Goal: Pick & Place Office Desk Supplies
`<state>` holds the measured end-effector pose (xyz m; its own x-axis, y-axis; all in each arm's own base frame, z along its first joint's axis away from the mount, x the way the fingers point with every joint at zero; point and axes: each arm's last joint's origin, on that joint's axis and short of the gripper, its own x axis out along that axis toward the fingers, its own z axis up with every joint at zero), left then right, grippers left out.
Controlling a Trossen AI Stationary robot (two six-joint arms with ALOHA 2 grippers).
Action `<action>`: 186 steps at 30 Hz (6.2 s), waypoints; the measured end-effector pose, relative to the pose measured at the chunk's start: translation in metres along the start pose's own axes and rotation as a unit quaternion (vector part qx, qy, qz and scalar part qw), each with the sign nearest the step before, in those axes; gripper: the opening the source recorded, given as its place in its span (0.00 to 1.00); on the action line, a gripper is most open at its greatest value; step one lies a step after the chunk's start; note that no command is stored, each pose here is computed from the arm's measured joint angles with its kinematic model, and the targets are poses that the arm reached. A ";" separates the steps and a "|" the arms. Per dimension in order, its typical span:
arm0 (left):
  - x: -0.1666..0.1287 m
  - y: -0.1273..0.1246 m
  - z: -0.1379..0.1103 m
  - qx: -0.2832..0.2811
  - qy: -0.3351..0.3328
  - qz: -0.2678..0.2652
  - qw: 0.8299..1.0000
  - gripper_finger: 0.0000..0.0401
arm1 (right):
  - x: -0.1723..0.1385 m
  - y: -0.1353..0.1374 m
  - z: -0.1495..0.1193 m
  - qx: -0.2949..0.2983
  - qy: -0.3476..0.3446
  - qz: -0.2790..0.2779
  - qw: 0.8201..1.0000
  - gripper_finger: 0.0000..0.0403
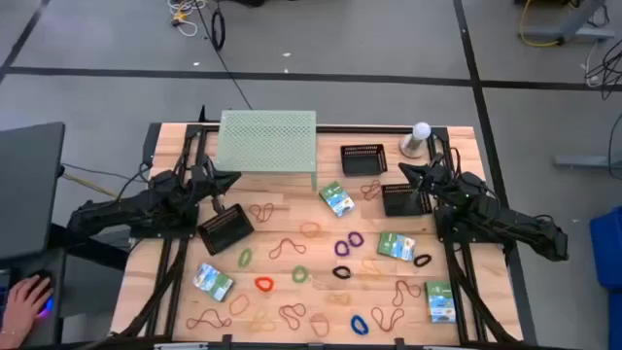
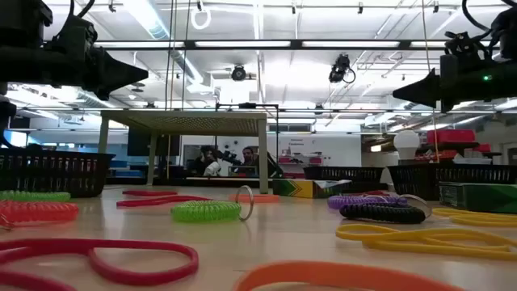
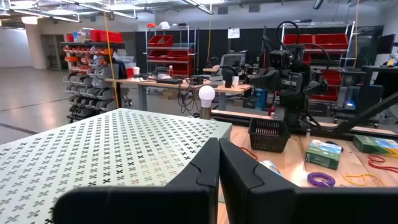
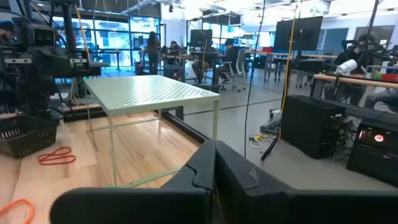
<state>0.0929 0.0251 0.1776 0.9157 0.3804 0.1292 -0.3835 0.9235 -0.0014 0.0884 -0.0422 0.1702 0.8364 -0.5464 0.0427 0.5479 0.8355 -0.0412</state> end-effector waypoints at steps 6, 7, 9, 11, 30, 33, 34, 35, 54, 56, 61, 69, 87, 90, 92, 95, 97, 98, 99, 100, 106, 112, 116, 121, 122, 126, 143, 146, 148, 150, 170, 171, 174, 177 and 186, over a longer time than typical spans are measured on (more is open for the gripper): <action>0.000 0.000 0.000 0.000 0.000 0.000 1.000 0.02 | 0.000 0.000 0.000 0.000 0.000 0.000 1.000 0.03; 0.000 0.000 0.000 0.000 0.000 0.000 1.000 0.02 | 0.000 0.000 0.000 0.000 0.000 0.000 1.000 0.03; 0.000 0.000 0.000 0.000 0.000 0.000 1.000 0.02 | 0.000 0.000 0.000 0.000 0.000 0.000 1.000 0.03; 0.000 0.000 0.000 0.000 0.000 0.000 1.000 0.02 | 0.000 0.000 0.000 0.000 0.000 0.000 1.000 0.03; 0.000 0.000 0.000 0.000 0.000 0.000 1.000 0.02 | 0.000 0.000 0.000 0.000 0.000 0.000 1.000 0.03; 0.000 0.000 0.000 0.000 0.000 0.000 1.000 0.02 | 0.000 0.000 0.000 0.000 0.000 0.000 1.000 0.03; 0.000 0.000 0.000 0.000 0.000 0.000 1.000 0.02 | 0.000 0.000 0.000 0.000 0.000 0.000 1.000 0.03; 0.000 0.000 0.000 0.000 0.000 0.000 1.000 0.02 | 0.000 0.000 0.000 0.000 0.000 0.000 1.000 0.03; 0.000 -0.001 0.002 0.011 -0.013 -0.012 1.000 0.02 | 0.000 0.000 0.000 -0.033 0.000 0.000 0.999 0.03; 0.000 -0.001 0.004 0.010 -0.020 -0.016 1.000 0.02 | 0.000 0.000 0.000 -0.037 0.000 0.000 0.999 0.03; 0.000 -0.001 0.005 -0.051 -0.026 -0.018 0.998 0.02 | 0.000 0.000 0.000 -0.036 0.000 0.000 0.999 0.03; 0.000 -0.001 0.005 -0.046 -0.027 -0.014 0.998 0.02 | 0.000 0.000 0.006 -0.032 -0.032 -0.003 0.999 0.03; 0.005 -0.001 -0.002 -0.031 0.015 0.001 0.999 0.02 | 0.000 0.003 0.020 0.097 -0.094 0.014 0.991 0.01; 0.006 -0.001 -0.003 -0.030 0.020 0.001 0.999 0.02 | 0.004 0.006 0.020 0.093 -0.034 -0.008 0.995 0.01; 0.006 -0.001 -0.003 -0.030 0.021 0.002 0.999 0.02 | 0.007 0.009 0.022 0.091 0.010 -0.027 0.995 0.01; 0.006 -0.001 -0.004 -0.029 0.024 0.003 0.999 0.02 | 0.014 0.015 0.024 0.084 0.082 -0.045 0.992 0.01; 0.006 -0.001 -0.004 -0.029 0.023 0.003 0.999 0.02 | 0.021 0.020 0.026 0.082 0.118 -0.053 0.988 0.01; 0.006 -0.001 -0.004 -0.029 0.024 0.003 0.999 0.02 | 0.024 0.023 0.026 0.082 0.135 -0.056 0.986 0.01; 0.006 -0.001 -0.004 -0.029 0.023 0.003 0.999 0.02 | 0.028 0.026 0.027 0.080 0.151 -0.057 0.984 0.01; 0.006 -0.001 -0.004 -0.029 0.023 0.003 0.999 0.02 | 0.032 0.029 0.028 0.079 0.166 -0.058 0.981 0.02; 0.006 -0.002 -0.003 -0.034 0.019 -0.010 0.999 0.02 | 0.056 0.042 0.034 0.105 0.241 -0.106 0.959 0.04; 0.006 -0.003 -0.002 -0.036 0.013 -0.026 0.999 0.02 | 0.075 0.043 0.028 0.158 0.266 -0.185 0.933 0.10; 0.006 -0.003 -0.002 -0.036 0.013 -0.026 0.999 0.02 | 0.084 0.035 0.012 0.182 0.291 -0.242 0.908 0.18; 0.006 -0.003 -0.002 -0.036 0.013 -0.026 0.999 0.02 | 0.093 0.023 -0.006 0.177 0.323 -0.286 0.884 0.27; 0.006 -0.003 -0.002 -0.036 0.013 -0.026 0.999 0.02 | 0.096 0.021 -0.008 0.181 0.326 -0.289 0.882 0.29; 0.006 -0.003 -0.002 -0.036 0.013 -0.026 0.999 0.02 | 0.102 0.013 -0.016 0.188 0.333 -0.308 0.871 0.33; 0.006 -0.003 -0.002 -0.036 0.013 -0.026 0.999 0.02 | 0.111 -0.003 -0.026 0.211 0.351 -0.311 0.858 0.35; 0.006 -0.003 -0.002 -0.036 0.014 -0.026 0.999 0.02 | 0.111 -0.005 -0.026 0.212 0.350 -0.315 0.856 0.36; 0.006 -0.003 -0.002 -0.036 0.013 -0.026 0.999 0.02 | 0.111 -0.006 -0.026 0.213 0.351 -0.316 0.855 0.39; 0.006 -0.003 -0.002 -0.038 0.014 -0.026 0.999 0.02 | 0.111 -0.007 -0.026 0.216 0.352 -0.315 0.855 0.43; 0.006 -0.003 -0.002 -0.050 0.014 -0.026 0.998 0.02 | 0.113 -0.007 -0.025 0.221 0.346 -0.306 0.859 0.50; 0.006 -0.003 -0.002 -0.051 0.014 -0.026 0.998 0.02 | 0.113 -0.007 -0.025 0.221 0.346 -0.306 0.859 0.50; 0.006 -0.003 -0.002 -0.051 0.014 -0.026 0.998 0.02 | 0.114 -0.007 -0.024 0.225 0.339 -0.303 0.862 0.50; 0.006 -0.003 -0.002 -0.050 0.014 -0.026 0.998 0.02 | 0.116 -0.007 -0.023 0.230 0.331 -0.298 0.865 0.50; 0.006 -0.003 -0.002 -0.050 0.014 -0.026 0.998 0.02 | 0.116 -0.012 -0.023 0.229 0.332 -0.304 0.863 0.50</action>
<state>0.0997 0.0250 0.1767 0.9376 0.3319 0.1041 -0.3228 0.9417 -0.0953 0.1790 -0.1164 0.1523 0.3022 -0.6770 -0.6711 0.9529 0.2346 0.1925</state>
